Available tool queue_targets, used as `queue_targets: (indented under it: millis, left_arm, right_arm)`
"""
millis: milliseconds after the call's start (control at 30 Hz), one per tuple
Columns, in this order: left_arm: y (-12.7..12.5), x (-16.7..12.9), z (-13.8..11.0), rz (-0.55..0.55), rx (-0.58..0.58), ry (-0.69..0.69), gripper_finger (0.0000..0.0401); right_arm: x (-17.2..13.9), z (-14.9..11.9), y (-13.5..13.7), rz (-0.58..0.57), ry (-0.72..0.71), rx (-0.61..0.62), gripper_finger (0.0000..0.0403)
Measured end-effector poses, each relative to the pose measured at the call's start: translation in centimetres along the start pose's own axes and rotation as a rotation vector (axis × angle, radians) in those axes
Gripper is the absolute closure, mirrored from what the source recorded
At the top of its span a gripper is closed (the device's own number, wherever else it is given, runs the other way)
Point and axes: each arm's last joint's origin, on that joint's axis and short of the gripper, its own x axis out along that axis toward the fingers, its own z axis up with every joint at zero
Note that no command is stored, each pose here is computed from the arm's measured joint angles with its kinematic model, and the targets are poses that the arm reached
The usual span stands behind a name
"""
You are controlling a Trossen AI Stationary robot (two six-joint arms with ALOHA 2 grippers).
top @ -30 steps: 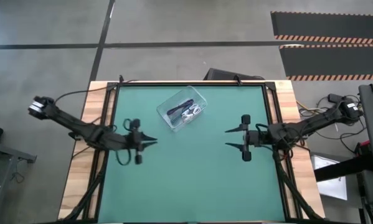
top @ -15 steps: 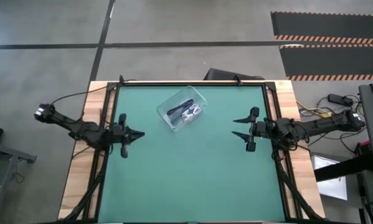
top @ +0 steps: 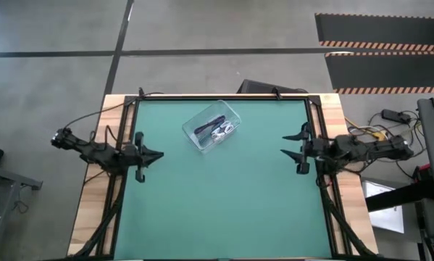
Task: Pick and place USB-C Cables
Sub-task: Return to Home Position
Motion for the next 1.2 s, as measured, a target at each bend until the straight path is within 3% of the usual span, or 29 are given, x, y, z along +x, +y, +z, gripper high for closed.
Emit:
queue_targets:
  millis: [267, 633, 1200]
  left_arm:
    - [-0.1, 0.1, -0.5, 0.0, -0.001, 0.004, 0.0401]
    - [-0.2, 0.4, -1.4, -0.004, -0.041, 0.013, 0.0401]
    - [-0.4, 0.6, -1.9, -0.004, -0.028, 0.038, 0.0401]
  right_arm:
    - [-1.5, -0.1, -0.4, -0.004, -0.017, 0.006, 0.0188]
    - [-1.2, -1.0, -0.1, 0.007, 0.018, 0.003, 0.0188]
    - [-0.7, -4.1, 0.7, -0.004, -0.004, -0.02, 0.0188]
